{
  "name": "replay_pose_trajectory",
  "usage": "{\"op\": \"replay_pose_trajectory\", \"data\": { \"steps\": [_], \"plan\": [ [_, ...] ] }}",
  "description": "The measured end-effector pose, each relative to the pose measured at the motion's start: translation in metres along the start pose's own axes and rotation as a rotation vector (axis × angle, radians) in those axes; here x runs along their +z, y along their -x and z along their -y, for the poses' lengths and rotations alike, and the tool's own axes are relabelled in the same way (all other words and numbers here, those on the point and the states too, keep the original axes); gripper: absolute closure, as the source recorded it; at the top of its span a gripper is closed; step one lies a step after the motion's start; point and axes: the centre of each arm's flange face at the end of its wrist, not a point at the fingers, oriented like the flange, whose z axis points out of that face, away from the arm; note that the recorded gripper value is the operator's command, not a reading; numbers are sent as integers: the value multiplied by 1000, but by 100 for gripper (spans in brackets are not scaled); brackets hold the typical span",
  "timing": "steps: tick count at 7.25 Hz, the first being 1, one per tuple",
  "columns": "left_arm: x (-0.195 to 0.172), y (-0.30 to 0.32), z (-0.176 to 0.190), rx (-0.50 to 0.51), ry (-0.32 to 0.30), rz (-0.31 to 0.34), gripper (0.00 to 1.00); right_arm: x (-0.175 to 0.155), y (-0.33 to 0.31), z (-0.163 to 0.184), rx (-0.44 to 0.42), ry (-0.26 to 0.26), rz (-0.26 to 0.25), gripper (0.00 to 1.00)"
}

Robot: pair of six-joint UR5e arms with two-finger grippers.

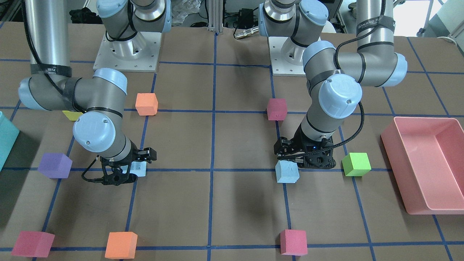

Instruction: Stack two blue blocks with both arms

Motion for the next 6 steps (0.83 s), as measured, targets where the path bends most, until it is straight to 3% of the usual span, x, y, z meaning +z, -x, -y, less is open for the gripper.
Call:
{"op": "replay_pose_trajectory", "data": {
  "steps": [1,4,6],
  "plan": [
    [14,0,3,-2,9,0,0,0,0,2,-4,-16,-2,100],
    [43,1,10,-3,34,-1,0,-9,1,0,2,-27,-3,100],
    [59,1,14,-5,43,-2,0,-25,38,-13,52,-27,38,100]
  ]
}}
